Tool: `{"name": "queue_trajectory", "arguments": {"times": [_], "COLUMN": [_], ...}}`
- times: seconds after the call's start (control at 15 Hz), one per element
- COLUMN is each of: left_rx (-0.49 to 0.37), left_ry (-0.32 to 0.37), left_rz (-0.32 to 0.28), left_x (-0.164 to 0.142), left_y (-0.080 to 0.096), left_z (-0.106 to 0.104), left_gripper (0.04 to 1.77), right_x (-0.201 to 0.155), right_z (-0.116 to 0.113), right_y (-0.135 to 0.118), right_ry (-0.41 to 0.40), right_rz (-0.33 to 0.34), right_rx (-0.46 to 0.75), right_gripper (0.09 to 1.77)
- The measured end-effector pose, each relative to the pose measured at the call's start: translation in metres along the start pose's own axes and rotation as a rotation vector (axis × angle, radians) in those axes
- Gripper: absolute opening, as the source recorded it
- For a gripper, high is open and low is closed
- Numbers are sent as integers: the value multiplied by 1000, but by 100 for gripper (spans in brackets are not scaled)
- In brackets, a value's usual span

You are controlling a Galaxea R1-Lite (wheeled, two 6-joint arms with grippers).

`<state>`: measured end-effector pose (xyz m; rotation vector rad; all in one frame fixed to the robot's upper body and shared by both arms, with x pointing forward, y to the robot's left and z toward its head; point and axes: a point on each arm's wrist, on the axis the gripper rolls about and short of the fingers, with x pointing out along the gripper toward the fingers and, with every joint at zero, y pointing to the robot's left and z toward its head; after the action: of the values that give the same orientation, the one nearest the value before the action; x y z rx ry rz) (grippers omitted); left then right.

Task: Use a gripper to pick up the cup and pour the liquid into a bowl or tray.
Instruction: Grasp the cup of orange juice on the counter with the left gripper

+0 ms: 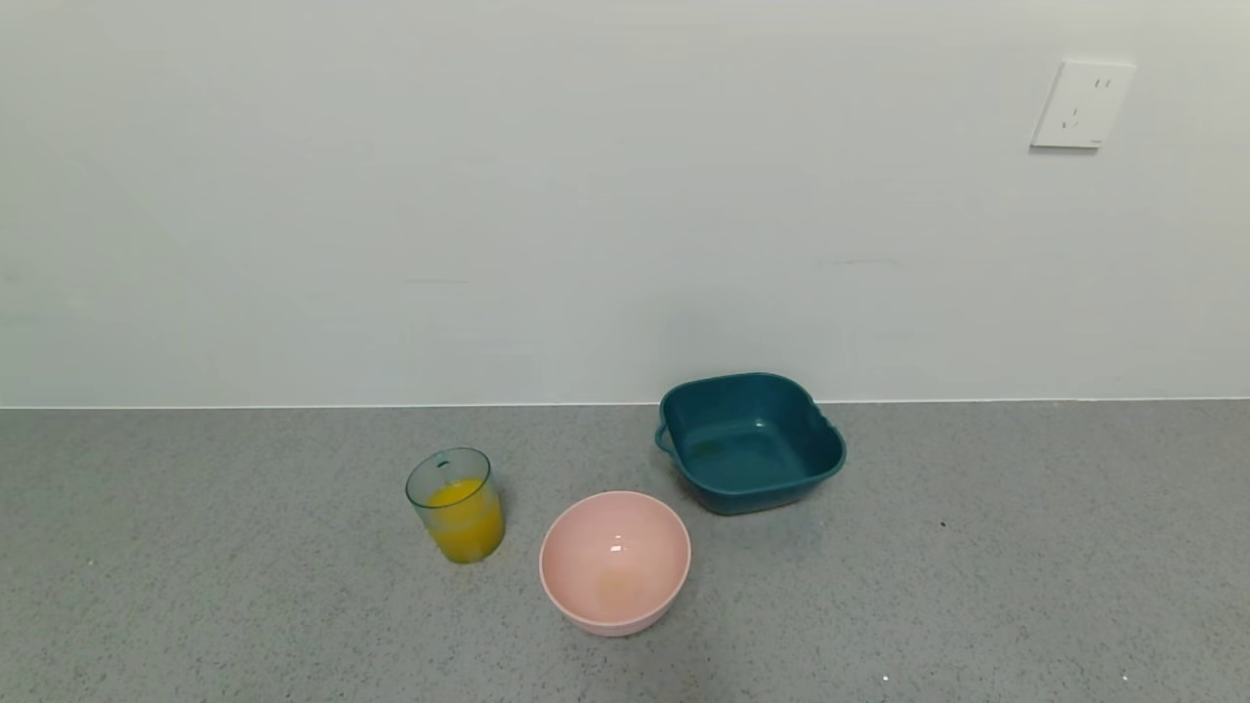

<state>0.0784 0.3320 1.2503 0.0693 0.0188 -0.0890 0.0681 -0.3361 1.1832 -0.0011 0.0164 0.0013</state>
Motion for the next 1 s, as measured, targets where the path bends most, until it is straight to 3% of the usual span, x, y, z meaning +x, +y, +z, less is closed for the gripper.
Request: {"name": "queue_trajectory", "arguments": {"times": [0.4,0.73,1.0], "left_rx": [-7,-19,-23], "left_ry": [117,314,446], "left_rz": [-15,-36,-57], "left_x": [82,158,197], "left_y": [8,12,12], "left_z": [38,30,14], "left_gripper": [172,172,172], "right_x": [0,0,0], "right_z": [0,0,0], "right_y": [0,0,0], "right_ry": [0,-1,-1], "right_rz": [0,0,0], "right_rx": [0,0,0], "right_gripper": [171,171,171]}}
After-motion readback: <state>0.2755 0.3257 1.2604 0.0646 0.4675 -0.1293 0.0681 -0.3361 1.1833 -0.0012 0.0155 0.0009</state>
